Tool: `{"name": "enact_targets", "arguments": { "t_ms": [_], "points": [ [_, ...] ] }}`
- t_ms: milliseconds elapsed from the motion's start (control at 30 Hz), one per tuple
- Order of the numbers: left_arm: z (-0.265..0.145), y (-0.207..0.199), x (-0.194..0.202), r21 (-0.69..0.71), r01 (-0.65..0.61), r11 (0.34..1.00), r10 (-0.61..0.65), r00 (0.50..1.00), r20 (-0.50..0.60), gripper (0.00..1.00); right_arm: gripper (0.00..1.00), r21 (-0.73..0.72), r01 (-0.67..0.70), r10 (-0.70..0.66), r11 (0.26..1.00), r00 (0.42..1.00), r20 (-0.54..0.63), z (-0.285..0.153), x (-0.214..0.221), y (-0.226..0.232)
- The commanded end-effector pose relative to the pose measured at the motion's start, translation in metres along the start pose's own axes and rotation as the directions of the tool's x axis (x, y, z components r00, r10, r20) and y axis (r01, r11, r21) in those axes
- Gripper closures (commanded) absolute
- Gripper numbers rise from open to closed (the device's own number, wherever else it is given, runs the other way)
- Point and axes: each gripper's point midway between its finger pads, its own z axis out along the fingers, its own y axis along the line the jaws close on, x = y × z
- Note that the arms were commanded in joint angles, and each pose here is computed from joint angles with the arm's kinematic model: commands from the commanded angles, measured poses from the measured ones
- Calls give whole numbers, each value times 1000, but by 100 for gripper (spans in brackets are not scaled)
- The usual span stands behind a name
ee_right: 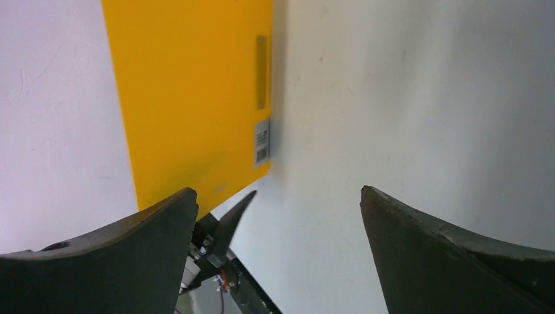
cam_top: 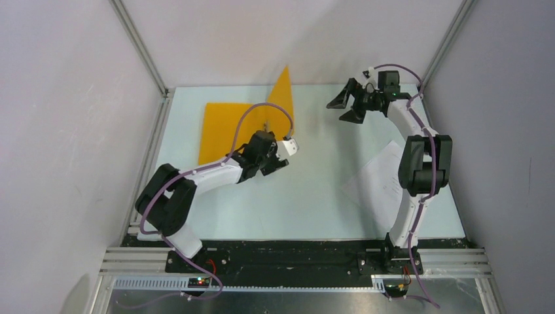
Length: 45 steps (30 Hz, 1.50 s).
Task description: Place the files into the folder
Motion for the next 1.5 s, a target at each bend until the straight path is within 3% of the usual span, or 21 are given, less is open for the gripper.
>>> {"name": "enact_targets", "arguments": {
  "t_ms": [0,167,300,600,833,933,1000,1100,1167,1233,1367,1467],
  "points": [
    [-13,-19,-12,133,-108,985,99,992,74,13,1,-52,5,-4,999,1000,23,-2,-6,27],
    [-41,-15,-43,232,-36,972,-12,980,201,3,1,53,79,-84,995,991,102,-6,-32,25],
    [-53,-3,-71,273,-1,962,-81,954,289,1,1,91,125,-137,988,979,148,-18,-44,33],
    [-17,35,-174,348,-14,937,-147,891,430,1,0,151,66,-93,986,980,176,-52,-32,4],
    [36,18,-203,518,136,844,-364,856,367,0,0,204,-28,-18,978,975,221,-87,-23,-29],
    [47,1,-201,601,283,747,-527,803,277,0,0,225,-51,-3,973,972,234,-101,-20,-37],
    [63,-16,-189,636,404,658,-625,764,162,1,1,231,-60,5,971,973,232,-105,-17,-41],
    [82,-22,-180,632,579,514,-754,656,12,2,1,234,-48,-4,971,976,218,-106,-12,-42],
    [99,-15,-171,589,656,472,-802,597,-21,3,1,230,-27,-21,973,979,205,-103,-12,-40],
    [104,-4,-166,560,685,466,-821,571,-16,3,1,227,0,-43,974,982,186,-95,-13,-37],
    [71,32,-185,587,656,474,-833,550,59,3,6,187,127,-159,974,974,162,-64,-21,-10],
    [48,72,-180,551,704,449,-870,485,89,3,15,104,284,-296,953,947,127,-20,-16,36]
  ]
}}
